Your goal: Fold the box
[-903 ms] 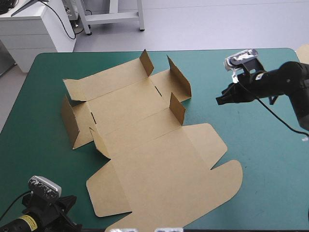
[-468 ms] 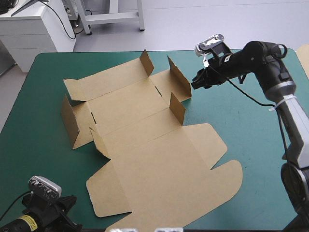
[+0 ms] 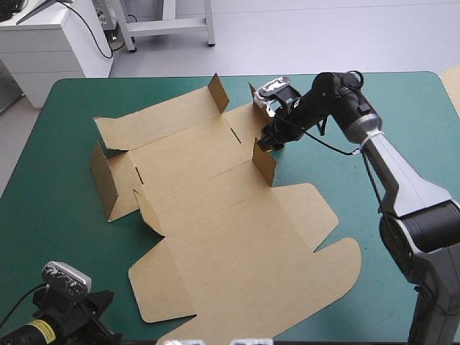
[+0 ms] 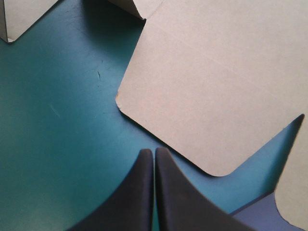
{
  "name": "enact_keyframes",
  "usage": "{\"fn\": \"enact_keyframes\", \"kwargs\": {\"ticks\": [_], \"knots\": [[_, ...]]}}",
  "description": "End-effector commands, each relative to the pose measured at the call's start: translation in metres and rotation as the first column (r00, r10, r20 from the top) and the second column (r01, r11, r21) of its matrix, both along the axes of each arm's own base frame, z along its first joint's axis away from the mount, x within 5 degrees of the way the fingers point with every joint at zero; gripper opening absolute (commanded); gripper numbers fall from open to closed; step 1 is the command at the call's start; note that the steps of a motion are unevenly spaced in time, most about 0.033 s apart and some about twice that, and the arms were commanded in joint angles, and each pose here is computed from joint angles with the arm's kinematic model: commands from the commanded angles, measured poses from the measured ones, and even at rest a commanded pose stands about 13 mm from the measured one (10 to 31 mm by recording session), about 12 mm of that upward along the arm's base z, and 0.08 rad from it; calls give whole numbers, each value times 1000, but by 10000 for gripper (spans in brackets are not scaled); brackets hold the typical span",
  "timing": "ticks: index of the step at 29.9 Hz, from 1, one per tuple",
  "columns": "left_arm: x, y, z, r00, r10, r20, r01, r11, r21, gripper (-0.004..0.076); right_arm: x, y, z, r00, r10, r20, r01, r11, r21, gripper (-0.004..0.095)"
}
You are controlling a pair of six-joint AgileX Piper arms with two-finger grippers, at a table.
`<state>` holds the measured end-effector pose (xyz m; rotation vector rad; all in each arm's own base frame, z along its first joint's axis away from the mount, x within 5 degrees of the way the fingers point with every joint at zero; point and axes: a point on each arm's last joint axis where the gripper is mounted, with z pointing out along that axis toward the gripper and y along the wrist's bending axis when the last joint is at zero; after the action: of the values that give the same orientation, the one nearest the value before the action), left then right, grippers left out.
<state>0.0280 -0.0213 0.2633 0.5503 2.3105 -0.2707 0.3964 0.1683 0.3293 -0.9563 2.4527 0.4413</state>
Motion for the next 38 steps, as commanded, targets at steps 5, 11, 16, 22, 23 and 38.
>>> {"fn": "enact_keyframes", "kwargs": {"ticks": [5, 11, 16, 22, 23, 38], "knots": [[4, -2, 11, 998, 9, 57, -7, 999, -43, -8, 6, 6, -5, 1000, 9, -17, -8, 1000, 19, 565], [4, -2, 11, 998, 9, 57, -7, 999, -43, -8, 15, 10, -22, 999, 20, -37, -18, 999, 30, 565], [4, -2, 11, 998, 9, 57, -7, 999, -43, -8, 17, 13, -26, 999, 20, -45, -18, 999, 51, 510], [4, -2, 11, 998, 9, 57, -7, 999, -43, -8, 19, 16, -34, 997, 23, -74, -18, 998, 67, 276], [4, -2, 11, 998, 9, 57, -7, 999, -43, -8, 19, 16, -35, 997, 24, -79, -18, 998, 67, 223], [4, -2, 11, 998, 9, 57, -7, 999, -43, -8, 25, 16, -26, 997, 72, -23, -71, 997, 38, -19]]}}
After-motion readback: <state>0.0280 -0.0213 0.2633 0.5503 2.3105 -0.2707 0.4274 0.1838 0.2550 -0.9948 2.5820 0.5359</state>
